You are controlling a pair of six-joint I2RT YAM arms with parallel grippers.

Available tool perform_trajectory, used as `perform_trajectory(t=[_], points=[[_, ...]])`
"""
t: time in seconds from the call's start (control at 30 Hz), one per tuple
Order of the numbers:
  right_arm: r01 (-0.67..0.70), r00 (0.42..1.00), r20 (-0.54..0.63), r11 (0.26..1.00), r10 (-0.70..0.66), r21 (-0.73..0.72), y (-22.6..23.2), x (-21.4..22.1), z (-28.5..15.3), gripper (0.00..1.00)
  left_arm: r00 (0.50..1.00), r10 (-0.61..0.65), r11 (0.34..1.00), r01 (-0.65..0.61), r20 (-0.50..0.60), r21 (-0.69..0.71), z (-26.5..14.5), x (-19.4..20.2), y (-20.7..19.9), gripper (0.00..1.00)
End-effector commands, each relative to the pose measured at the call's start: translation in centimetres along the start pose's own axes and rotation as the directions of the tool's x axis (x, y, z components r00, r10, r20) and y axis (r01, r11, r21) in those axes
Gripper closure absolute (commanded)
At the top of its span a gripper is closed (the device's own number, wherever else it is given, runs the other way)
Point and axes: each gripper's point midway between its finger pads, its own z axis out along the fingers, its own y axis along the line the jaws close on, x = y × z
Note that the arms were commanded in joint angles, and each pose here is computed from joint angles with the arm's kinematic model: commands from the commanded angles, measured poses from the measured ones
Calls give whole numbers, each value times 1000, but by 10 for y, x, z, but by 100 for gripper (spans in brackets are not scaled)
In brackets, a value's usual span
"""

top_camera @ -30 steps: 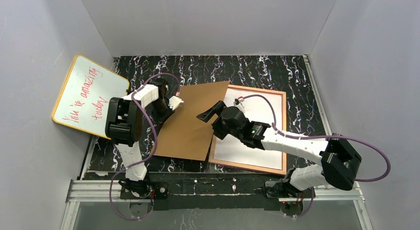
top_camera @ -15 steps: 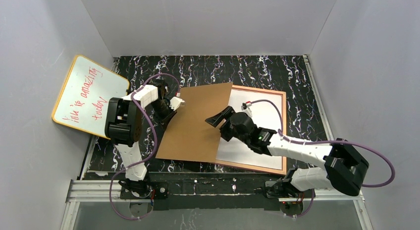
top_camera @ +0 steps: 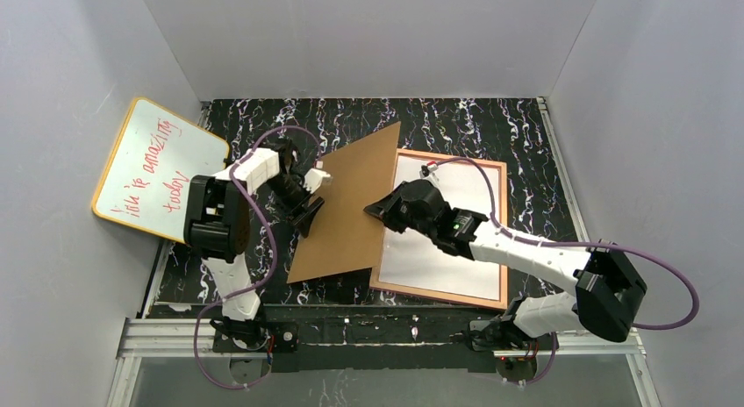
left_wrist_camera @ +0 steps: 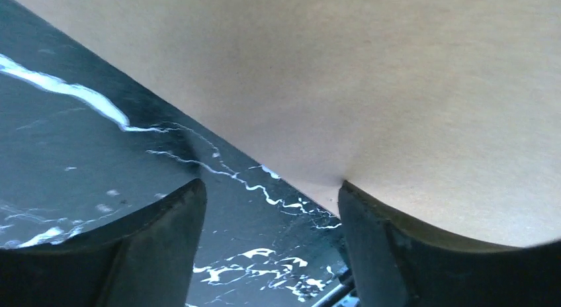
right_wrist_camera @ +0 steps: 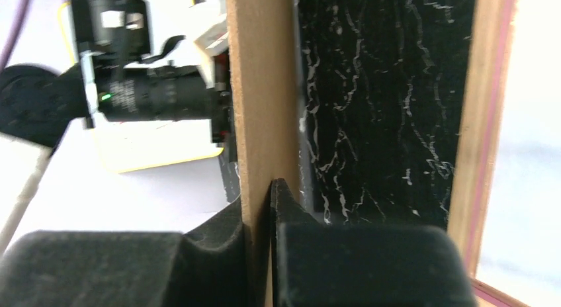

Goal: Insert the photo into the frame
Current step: Turn over the photo frame item at the center of the board.

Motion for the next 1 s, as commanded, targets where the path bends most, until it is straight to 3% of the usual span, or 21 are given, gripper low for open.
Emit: perform_trajectory(t=[0.0, 0.03, 0.13, 0.3, 0.4, 0.5, 0.63, 0.77, 0.87, 0.97], points=[[-127, 991, 38, 986, 132, -111, 62, -32, -15, 90, 944, 219, 974, -198, 245, -110, -72, -54, -18, 22], [-142, 988, 44, 984, 148, -110, 65, -38, -16, 92, 924, 262, 962, -226, 279, -154, -90, -60, -22, 10], [-160, 983, 75, 981, 169, -108, 78, -52, -22, 99, 840, 404, 910, -328, 362, -254, -141, -68, -48, 2], [-193, 971, 113, 971, 210, -145, 114, -71, -27, 99, 649, 628, 778, -506, 429, -373, -194, -49, -108, 2], [-221, 965, 106, 963, 238, -152, 128, -76, -25, 99, 513, 752, 659, -582, 413, -477, -218, -29, -142, 2], [-243, 961, 96, 956, 261, -166, 141, -78, -21, 99, 419, 820, 573, -615, 390, -542, -232, -12, -166, 2], [-282, 953, 57, 942, 297, -184, 150, -74, -16, 99, 373, 846, 532, -636, 381, -559, -230, 2, -180, 2], [-340, 937, 15, 920, 350, -193, 157, -70, -11, 99, 324, 893, 450, -627, 313, -636, -224, 5, -171, 4], [-377, 922, 5, 904, 386, -200, 158, -69, -7, 99, 313, 919, 390, -640, 239, -662, -216, 10, -161, 7], [-399, 913, -11, 891, 407, -215, 161, -69, -4, 99, 337, 924, 367, -642, 182, -673, -212, 13, -149, 10]])
